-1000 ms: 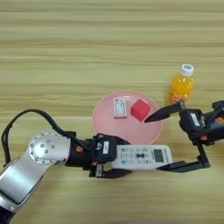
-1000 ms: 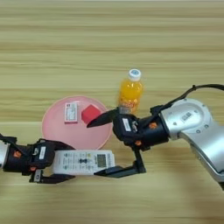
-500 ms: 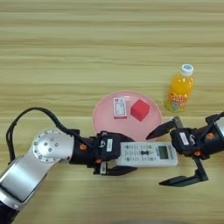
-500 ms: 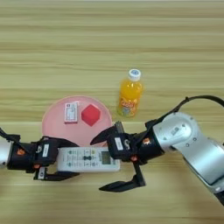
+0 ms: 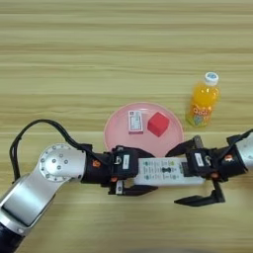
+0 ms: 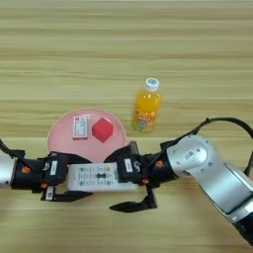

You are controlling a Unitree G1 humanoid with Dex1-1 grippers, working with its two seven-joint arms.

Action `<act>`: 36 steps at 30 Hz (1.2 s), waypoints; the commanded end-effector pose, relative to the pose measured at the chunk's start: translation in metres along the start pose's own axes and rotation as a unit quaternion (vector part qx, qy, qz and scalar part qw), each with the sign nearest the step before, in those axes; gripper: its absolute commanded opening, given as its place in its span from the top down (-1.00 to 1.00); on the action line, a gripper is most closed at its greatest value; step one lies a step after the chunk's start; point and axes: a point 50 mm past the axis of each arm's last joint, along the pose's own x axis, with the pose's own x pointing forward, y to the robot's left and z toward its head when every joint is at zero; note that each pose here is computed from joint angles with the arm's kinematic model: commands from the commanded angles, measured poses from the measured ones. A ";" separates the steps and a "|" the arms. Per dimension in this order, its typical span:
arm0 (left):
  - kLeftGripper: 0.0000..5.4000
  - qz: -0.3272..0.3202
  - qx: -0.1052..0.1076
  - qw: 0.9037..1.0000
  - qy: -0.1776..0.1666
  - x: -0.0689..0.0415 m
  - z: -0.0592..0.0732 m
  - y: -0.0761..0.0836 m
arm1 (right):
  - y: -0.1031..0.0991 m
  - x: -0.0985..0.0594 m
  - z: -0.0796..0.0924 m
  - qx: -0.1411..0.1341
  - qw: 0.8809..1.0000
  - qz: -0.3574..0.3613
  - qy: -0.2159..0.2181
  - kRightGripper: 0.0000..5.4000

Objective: Move the objects on the table

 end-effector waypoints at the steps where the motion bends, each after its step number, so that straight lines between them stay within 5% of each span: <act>1: -0.05 0.000 0.009 1.000 0.004 0.001 0.002 0.002 | -0.005 -0.001 0.005 -0.010 1.000 -0.009 -0.001 -0.63; 15: -0.05 -0.003 0.009 1.000 0.013 0.004 -0.001 0.001 | -0.008 0.001 0.010 -0.017 1.000 -0.007 -0.005 -0.10; 33: -0.05 0.000 0.012 1.000 0.017 0.005 -0.003 0.002 | -0.009 0.001 0.012 -0.016 1.000 -0.009 -0.014 -0.10; 36: -0.24 0.002 0.012 1.000 0.016 0.005 -0.003 0.002 | -0.009 0.000 0.012 -0.015 1.000 -0.011 -0.016 -0.09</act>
